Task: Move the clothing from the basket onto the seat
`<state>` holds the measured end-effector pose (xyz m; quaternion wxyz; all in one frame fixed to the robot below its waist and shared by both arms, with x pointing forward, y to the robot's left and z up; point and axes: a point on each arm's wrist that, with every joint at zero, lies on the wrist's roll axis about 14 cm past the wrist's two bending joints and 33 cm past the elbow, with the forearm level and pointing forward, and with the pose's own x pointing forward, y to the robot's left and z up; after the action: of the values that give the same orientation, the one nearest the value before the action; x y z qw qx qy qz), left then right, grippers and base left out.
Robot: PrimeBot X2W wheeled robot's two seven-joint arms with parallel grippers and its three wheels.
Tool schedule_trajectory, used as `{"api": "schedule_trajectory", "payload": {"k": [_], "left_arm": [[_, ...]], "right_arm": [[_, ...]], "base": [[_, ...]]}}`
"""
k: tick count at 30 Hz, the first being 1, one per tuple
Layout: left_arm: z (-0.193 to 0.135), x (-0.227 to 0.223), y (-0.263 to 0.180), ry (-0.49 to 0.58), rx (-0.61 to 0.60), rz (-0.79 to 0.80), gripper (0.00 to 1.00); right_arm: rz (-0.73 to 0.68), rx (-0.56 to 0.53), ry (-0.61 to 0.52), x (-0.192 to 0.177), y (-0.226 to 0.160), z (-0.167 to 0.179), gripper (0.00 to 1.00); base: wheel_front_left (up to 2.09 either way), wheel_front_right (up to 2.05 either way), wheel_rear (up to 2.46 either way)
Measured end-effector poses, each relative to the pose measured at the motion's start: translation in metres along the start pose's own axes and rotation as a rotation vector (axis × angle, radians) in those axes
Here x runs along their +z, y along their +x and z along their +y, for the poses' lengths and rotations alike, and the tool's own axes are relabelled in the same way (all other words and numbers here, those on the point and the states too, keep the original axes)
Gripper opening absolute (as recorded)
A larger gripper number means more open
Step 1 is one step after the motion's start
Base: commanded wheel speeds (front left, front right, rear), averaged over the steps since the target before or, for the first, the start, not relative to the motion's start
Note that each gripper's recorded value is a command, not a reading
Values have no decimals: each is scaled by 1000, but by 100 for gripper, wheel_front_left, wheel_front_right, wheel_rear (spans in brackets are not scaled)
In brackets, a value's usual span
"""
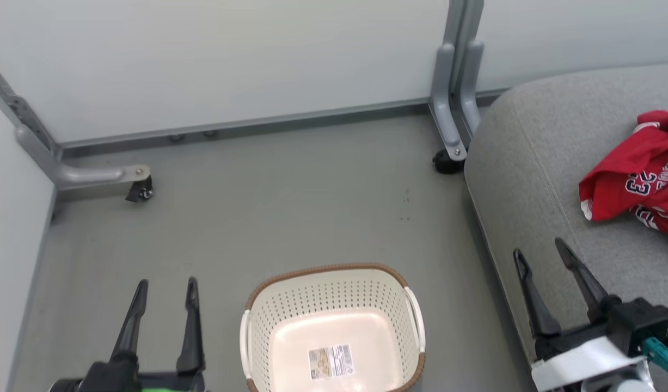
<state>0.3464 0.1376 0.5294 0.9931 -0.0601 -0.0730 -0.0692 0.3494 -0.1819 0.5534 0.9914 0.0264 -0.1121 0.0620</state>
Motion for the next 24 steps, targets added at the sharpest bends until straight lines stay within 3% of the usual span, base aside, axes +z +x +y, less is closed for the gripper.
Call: {"api": "schedule_trajectory", "payload": {"k": [10, 24], "left_arm": [[25, -15, -47, 53, 56, 69, 100], [28, -19, -53, 50, 64, 83, 100]], "right_arm": [[34, 10, 29, -7, -32, 12, 100], [28, -10, 22, -4, -35, 6, 100]], "base": [[0, 0, 0], [0, 0, 0]]}}
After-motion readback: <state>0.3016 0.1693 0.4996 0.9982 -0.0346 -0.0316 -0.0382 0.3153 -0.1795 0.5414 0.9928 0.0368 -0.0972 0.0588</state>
